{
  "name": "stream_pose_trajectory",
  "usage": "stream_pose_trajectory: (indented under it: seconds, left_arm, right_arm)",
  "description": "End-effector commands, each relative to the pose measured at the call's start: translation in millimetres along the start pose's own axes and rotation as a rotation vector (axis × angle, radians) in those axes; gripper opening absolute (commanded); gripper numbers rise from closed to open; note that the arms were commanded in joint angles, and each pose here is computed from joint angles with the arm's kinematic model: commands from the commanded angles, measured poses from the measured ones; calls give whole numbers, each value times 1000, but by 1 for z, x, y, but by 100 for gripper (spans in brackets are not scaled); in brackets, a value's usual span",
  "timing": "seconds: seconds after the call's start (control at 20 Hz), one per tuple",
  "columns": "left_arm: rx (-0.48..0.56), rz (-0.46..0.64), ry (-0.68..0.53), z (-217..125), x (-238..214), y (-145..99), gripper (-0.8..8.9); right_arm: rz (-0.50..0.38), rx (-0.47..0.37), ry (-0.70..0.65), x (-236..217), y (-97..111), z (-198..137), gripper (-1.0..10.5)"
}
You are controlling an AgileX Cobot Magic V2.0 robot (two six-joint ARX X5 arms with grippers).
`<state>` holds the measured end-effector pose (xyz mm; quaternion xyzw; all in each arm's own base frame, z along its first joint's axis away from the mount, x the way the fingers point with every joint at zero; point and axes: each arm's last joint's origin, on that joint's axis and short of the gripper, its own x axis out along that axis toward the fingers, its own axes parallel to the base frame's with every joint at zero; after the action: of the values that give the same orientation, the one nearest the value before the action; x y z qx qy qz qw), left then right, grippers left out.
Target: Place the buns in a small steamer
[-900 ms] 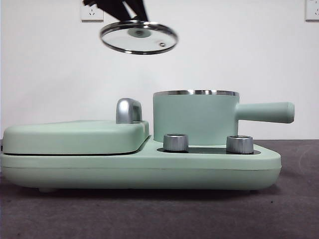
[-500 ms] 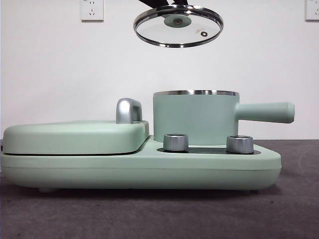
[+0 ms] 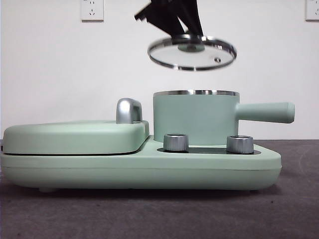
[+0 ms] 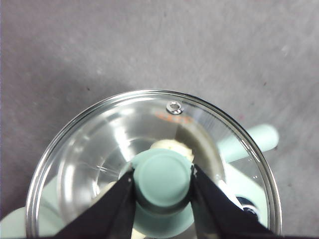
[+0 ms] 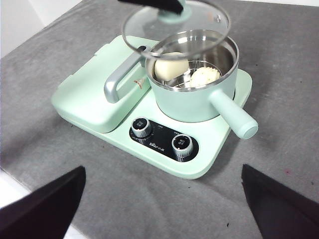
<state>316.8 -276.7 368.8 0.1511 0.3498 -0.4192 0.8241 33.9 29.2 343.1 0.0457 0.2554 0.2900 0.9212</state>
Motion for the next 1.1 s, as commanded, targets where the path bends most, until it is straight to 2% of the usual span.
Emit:
stream_pose_trajectory:
  seconds: [0.05,0.35,0.7,0.8,1.1]
  left_arm:
    - [39,-8,-19,5,9,-1,11]
    - [70,-21,31,-2,37,3,11]
    - [77,-44,-17,2,43,6,11]
    - [72,-93,-5,0,44,6,11]
    - [76,-109,69,-9,55,7,11]
  right_arm:
    - [7,0,-12,-1,1,2,499]
    - [7,-1,-12,-1,1,2,499]
    - [3,-3,-13,-1,1,2,499]
    - [-11,-3,-18,-1,0,2,499]
    - [-11,-2,-18,-1,0,2,499]
